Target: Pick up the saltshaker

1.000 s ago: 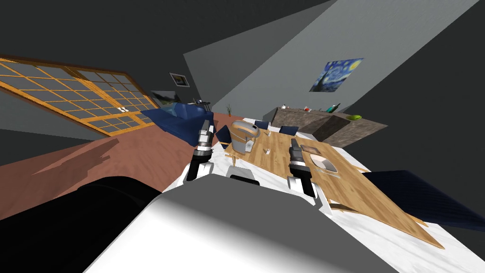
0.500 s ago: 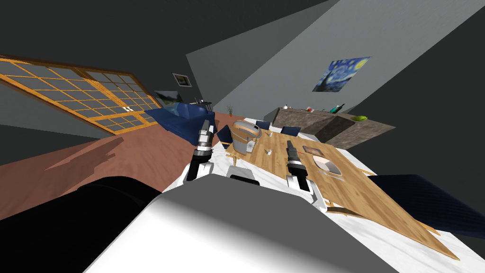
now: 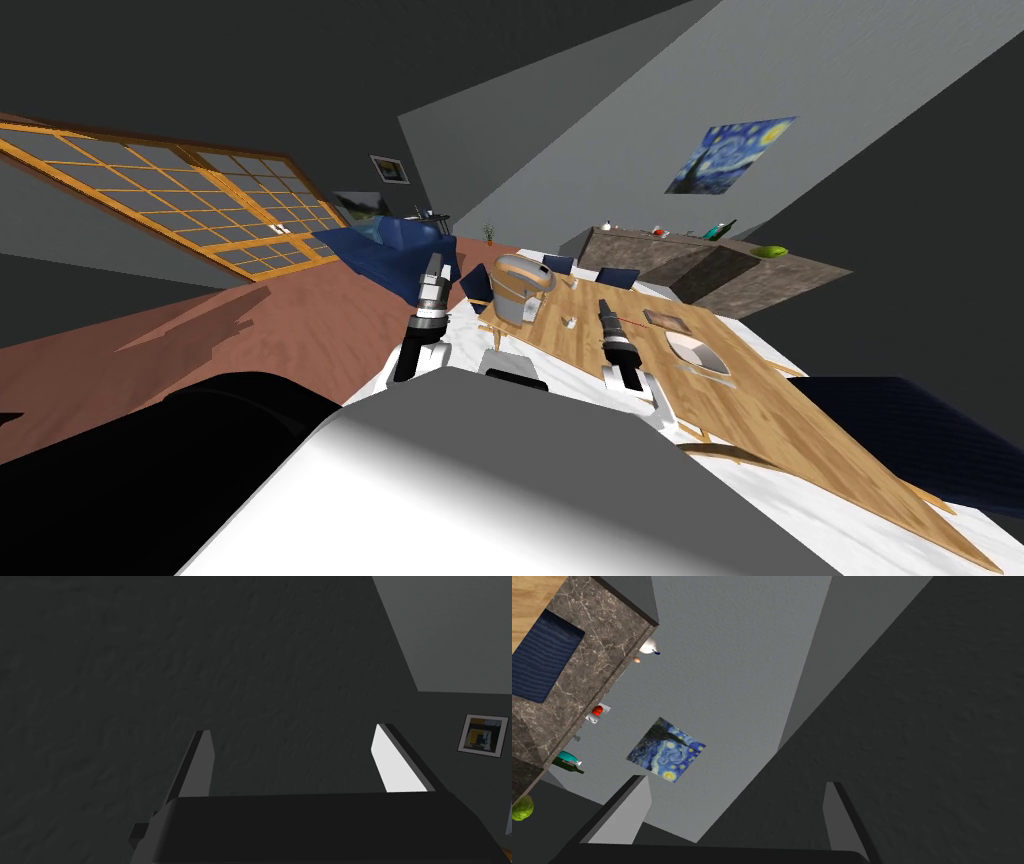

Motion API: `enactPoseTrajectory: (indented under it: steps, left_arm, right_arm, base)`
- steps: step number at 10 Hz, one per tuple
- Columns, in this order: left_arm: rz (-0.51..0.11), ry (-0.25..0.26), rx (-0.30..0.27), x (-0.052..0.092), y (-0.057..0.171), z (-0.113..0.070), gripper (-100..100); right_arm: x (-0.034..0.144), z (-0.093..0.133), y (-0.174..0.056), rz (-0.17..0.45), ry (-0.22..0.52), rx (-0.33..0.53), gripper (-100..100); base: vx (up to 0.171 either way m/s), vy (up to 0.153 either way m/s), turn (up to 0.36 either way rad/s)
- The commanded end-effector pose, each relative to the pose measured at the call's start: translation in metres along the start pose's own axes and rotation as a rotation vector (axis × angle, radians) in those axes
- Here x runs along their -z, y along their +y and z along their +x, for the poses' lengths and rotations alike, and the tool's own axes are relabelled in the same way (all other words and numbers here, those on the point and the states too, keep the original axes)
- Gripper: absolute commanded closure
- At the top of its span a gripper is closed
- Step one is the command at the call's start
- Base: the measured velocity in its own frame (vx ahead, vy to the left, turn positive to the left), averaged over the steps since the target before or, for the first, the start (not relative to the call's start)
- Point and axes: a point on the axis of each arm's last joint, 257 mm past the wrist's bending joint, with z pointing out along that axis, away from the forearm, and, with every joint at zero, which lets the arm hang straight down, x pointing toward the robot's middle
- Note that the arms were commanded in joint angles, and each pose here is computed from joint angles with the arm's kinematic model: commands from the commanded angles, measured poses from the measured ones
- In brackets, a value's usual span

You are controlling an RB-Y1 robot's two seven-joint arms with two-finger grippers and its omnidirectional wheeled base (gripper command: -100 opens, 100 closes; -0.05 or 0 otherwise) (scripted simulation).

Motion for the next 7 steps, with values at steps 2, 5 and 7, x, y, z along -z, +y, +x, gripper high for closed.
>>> enactPoseTrajectory:
  steps: [2,5,7]
  left_arm:
    - [0.0,0.0,0.0,0.0,0.0,0.0,0]
    - [0.0,0.0,0.0,0.0,0.0,0.0,0]
    - [0.0,0.0,0.0,0.0,0.0,0.0,0]
  right_arm:
    - [-0.011,0.011,-0.023,0.051,0.029,0.059,-100]
    - [-0.014,0.025,-0.049,0.105,0.063,0.096,-100]
    - [-0.018,0.035,-0.067,0.145,0.091,0.135,-100]
  base:
    - [0.001,0.008,0.029]
    - [0.001,0.004,0.015]
    - [0.001,0.008,0.031]
